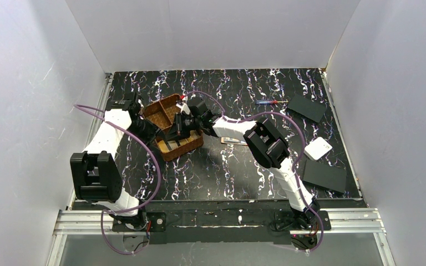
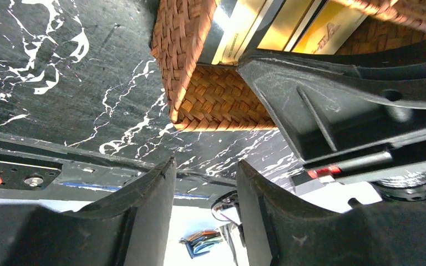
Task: Put the credit cards into the card holder
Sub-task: Pick up the credit card from the storage box.
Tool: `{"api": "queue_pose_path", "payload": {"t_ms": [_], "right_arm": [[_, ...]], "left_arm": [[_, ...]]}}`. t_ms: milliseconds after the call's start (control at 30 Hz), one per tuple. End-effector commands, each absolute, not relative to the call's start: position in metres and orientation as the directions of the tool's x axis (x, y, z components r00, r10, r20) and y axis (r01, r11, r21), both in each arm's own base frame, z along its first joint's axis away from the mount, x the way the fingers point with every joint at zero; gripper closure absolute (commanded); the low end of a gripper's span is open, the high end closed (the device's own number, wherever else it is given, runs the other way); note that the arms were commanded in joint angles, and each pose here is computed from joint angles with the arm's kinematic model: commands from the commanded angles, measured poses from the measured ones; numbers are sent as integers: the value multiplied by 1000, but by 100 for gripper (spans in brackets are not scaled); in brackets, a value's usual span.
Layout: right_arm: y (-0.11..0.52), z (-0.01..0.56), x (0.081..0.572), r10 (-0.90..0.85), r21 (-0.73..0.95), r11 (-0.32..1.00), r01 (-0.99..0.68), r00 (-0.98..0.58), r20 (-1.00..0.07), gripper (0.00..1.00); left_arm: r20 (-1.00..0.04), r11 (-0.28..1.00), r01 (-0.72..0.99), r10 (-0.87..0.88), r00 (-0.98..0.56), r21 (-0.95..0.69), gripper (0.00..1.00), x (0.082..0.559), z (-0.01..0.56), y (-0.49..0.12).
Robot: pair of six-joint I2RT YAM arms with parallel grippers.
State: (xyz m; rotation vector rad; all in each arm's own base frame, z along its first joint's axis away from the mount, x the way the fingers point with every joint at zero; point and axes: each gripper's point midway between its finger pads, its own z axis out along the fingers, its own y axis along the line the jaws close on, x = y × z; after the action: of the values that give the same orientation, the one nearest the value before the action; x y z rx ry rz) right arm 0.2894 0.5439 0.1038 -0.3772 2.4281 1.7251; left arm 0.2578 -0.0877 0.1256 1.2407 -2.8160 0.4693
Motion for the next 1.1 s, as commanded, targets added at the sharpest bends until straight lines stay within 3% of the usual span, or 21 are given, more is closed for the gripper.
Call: {"api": "queue_pose_path", "payload": {"t_ms": [0,133,367,400,533,667,800,1067], "right_arm": [[524,97,309,-126,832,430,-350,-936,-329,78],[508,82,313,-152,766,524,-372,-926,-346,67],[506,74,299,-182,764,524,-377,-925,-332,59],[507,75,297,-188,764,520,-383,-923,-335,58],[505,77,282,-212,761,525,-380,-925,-316,55],[494,79,285,-196,726,559,-401,-914,-354,48],[486,72,288,-222,678,598,-428,-901,-373,45],[488,61,271,-278,692,555,-461,-887,-368,41]], "left_arm": [[139,638,-736,-727,-673,-228,55,264,128,-79],[131,666,-722,-711,-691,-189,56,279,113,-73],[93,735,-671,-665,-741,-94,54,285,90,-60],[94,739,-666,-660,-746,-98,56,286,87,-61],[96,788,-611,-604,-791,-77,83,281,77,-71],[68,808,-588,-585,-808,-36,93,265,76,-80],[55,756,-651,-649,-759,-63,100,251,82,-87],[81,703,-699,-695,-714,-129,100,243,77,-100]]}}
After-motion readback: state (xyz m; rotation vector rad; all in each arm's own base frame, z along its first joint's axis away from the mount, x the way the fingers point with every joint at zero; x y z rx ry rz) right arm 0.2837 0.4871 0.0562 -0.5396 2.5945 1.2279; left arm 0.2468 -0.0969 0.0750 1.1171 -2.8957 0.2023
